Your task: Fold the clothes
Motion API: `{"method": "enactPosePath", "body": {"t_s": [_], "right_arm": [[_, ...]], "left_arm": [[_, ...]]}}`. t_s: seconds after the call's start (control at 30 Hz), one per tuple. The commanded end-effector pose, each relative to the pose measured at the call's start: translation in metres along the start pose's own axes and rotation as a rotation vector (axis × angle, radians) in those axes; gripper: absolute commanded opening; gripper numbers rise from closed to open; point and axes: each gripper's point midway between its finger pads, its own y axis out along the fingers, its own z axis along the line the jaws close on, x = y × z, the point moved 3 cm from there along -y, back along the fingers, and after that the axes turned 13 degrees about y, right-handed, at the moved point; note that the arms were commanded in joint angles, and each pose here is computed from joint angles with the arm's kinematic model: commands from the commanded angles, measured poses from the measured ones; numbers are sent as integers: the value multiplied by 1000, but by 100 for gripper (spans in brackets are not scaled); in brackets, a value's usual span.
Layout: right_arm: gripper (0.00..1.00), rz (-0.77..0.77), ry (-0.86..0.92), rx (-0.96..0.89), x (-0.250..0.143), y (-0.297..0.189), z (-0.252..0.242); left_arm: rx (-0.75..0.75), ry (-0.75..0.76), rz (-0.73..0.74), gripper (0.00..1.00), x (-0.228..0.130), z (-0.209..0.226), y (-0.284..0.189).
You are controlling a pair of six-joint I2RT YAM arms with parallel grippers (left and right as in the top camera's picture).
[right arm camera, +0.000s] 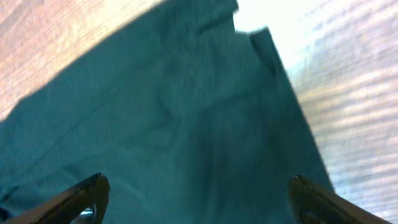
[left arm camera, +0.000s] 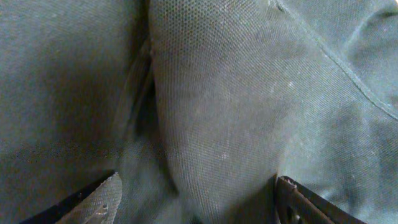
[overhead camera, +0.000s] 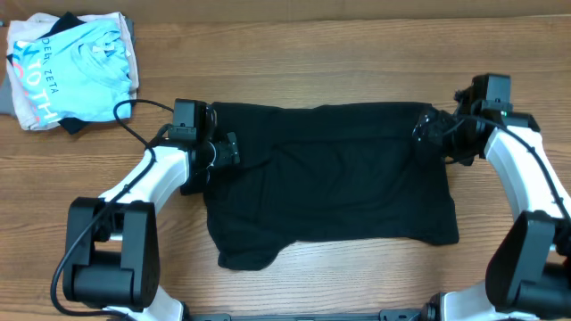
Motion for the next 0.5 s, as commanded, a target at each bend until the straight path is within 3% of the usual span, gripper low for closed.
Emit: {"method": "enactPosePath", "body": {"t_s": [0.0,0.23,0.37,0.47], "right_arm": [[94,-81,-43,12,25,-15,12],[88,-90,-19,9,29,-10,11],[87,-101,-21,16,32,-8,13],[88,-106,-18,20,33,-8,13]], "left_arm": [[-20,30,-8,80,4,-4,5],[-75,41,-56,65,15,-12,5],[-92,46,-70,62,18,-15,5],[-92,46,-73,51,19,-15,4]]}}
